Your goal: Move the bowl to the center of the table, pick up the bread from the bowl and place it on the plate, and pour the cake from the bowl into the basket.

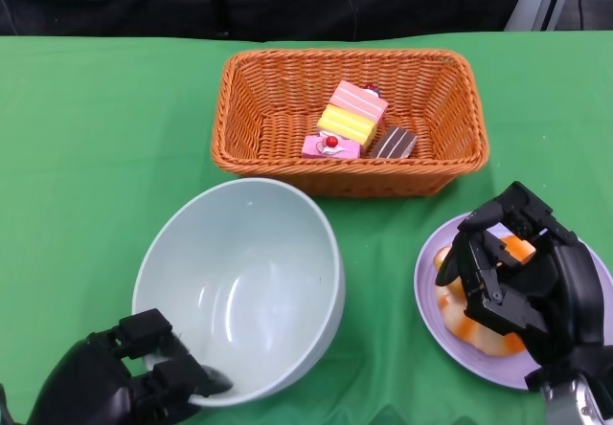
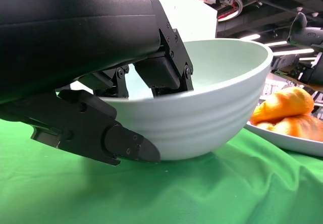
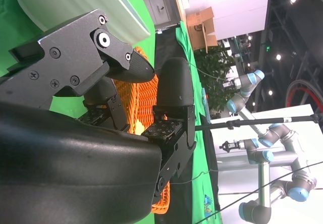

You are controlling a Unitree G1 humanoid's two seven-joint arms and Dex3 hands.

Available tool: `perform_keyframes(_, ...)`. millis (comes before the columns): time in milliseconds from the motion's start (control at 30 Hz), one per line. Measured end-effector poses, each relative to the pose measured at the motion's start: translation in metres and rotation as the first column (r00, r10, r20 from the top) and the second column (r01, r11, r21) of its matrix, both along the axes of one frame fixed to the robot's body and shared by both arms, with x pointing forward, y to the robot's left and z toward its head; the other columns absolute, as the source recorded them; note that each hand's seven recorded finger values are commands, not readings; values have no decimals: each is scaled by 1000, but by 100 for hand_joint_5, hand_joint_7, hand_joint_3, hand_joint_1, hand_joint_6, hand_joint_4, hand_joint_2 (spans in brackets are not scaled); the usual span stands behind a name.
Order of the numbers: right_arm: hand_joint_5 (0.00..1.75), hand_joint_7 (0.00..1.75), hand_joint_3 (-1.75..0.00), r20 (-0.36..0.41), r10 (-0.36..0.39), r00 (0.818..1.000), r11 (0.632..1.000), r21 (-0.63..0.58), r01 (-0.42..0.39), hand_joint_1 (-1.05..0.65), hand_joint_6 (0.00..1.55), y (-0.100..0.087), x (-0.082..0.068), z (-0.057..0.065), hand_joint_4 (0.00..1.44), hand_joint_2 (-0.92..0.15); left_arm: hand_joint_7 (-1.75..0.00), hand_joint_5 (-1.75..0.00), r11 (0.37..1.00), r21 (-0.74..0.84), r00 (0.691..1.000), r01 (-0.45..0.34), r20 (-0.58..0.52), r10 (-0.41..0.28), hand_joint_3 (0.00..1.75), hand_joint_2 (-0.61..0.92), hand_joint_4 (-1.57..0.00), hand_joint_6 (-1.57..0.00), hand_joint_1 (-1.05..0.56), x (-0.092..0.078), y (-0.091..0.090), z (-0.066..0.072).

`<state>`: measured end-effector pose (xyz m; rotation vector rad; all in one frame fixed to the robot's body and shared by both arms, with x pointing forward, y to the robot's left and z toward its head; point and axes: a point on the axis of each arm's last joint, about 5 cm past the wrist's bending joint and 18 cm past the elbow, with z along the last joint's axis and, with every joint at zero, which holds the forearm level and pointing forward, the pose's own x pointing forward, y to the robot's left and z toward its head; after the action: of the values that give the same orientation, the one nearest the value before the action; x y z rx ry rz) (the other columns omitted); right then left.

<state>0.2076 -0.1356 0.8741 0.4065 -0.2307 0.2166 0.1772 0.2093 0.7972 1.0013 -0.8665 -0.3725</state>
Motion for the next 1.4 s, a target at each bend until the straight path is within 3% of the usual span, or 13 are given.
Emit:
perform_keyframes(67, 175, 145, -109, 2, -1, 1000, 1000, 1, 1, -11, 59, 0, 0, 0, 72, -58, 0, -20, 1000, 5, 1000, 1, -4, -1, 17, 92, -58, -68, -50, 0, 1, 0)
perform_keyframes(133, 175, 145, -110, 6, -2, 1000, 1000, 0, 2, -10, 59, 0, 0, 0, 71, -58, 0, -8, 1000, 5, 1000, 1, -4, -1, 21, 92, -44, -49, -60, 0, 2, 0)
perform_keyframes(367, 175, 146, -110, 3, -1, 1000, 1000, -5, 1, -10, 57, 1, 0, -1, 70, -58, 0, 0, 1000, -18, 1000, -13, -7, 13, 27, 92, -29, -29, -83, 0, 1, 1)
perform_keyframes(633, 175, 147, -109, -2, -3, 1000, 1000, -20, 3, -11, 57, 1, -1, -4, 71, -58, 0, 0, 996, -85, 1000, -8, -28, 5, 53, 92, -25, -24, -100, 0, 0, 3)
perform_keyframes(833, 174, 147, -107, 2, -2, 1000, 1000, -20, 2, -13, 58, 1, 0, -4, 71, -57, 0, 0, 988, -157, 1000, -9, -23, 5, 68, 92, -20, -20, -104, 7, -2, 10)
perform_keyframes(1267, 175, 146, -107, 5, -7, 1000, 1000, -24, 7, -12, 57, 2, 1, -5, 69, -57, 0, -1, 959, -270, 996, -84, -58, 71, 67, 92, -16, -17, -105, 20, 5, 29)
perform_keyframes(1400, 175, 147, -106, 5, -9, 1000, 1000, -24, 9, -12, 57, 2, 1, -5, 69, -58, -1, -1, 926, -356, 989, -123, -125, 83, 64, 92, -18, -18, -104, 21, 4, 34)
